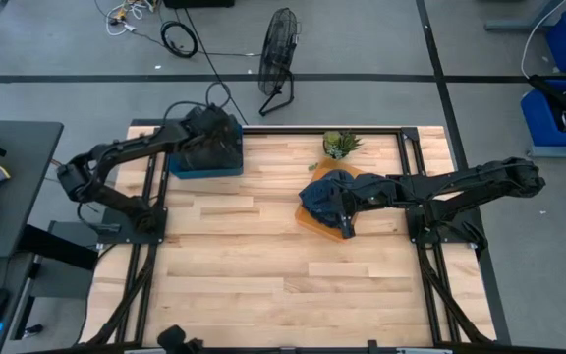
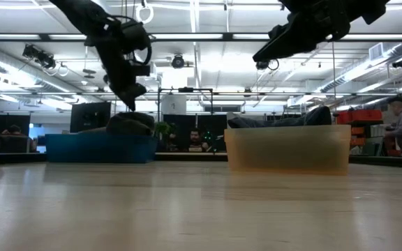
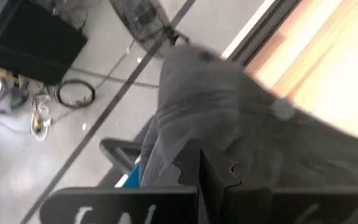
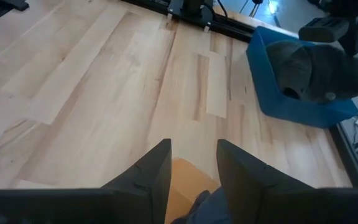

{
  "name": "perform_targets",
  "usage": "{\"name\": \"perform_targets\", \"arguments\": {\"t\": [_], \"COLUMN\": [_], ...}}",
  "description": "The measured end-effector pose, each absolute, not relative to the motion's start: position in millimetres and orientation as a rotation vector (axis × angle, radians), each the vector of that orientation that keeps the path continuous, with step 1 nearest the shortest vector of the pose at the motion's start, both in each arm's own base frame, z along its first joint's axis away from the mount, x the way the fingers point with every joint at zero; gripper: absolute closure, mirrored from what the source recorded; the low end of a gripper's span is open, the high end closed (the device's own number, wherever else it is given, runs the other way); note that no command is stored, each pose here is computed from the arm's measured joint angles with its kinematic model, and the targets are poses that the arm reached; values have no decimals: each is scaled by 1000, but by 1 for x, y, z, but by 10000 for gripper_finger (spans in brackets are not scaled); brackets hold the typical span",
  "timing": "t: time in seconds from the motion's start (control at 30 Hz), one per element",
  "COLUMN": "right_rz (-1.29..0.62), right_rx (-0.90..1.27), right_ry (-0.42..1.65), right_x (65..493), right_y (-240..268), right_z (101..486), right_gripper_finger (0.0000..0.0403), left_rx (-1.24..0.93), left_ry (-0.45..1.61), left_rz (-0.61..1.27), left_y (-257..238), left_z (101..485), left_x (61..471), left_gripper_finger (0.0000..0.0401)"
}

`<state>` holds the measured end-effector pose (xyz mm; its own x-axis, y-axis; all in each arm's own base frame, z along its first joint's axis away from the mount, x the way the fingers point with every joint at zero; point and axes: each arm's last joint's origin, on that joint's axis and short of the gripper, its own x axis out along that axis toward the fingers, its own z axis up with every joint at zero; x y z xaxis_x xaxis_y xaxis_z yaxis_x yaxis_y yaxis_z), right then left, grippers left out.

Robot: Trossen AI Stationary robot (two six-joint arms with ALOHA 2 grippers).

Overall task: Pick & Place hat
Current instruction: Put the black cap into the blue bin

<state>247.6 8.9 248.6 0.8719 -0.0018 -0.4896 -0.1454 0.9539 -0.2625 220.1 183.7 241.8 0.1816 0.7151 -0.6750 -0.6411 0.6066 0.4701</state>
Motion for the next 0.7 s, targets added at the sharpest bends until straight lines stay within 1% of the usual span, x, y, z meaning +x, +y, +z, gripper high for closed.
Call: {"name": "perform_targets", "arguments": {"t": [0.13, 0.3, 0.47, 0.7], "right_rz": [74, 76, 75, 76], "right_rx": [-283, -284, -283, -284], "right_ry": [525, 529, 529, 530], "right_x": [247, 247, 247, 247], "right_y": [9, 9, 9, 9], "right_z": [247, 247, 247, 247], "right_gripper_finger": [270, 270, 270, 270], "left_rx": [28, -72, -97, -75], "left_ry": [1038, 1095, 1172, 1189], "left_rz": [977, 911, 891, 848], "left_y": [200, 218, 227, 223], "left_z": [232, 208, 186, 183], "left_x": [213, 209, 210, 215], "left_gripper_finger": [399, 399, 398, 398]}}
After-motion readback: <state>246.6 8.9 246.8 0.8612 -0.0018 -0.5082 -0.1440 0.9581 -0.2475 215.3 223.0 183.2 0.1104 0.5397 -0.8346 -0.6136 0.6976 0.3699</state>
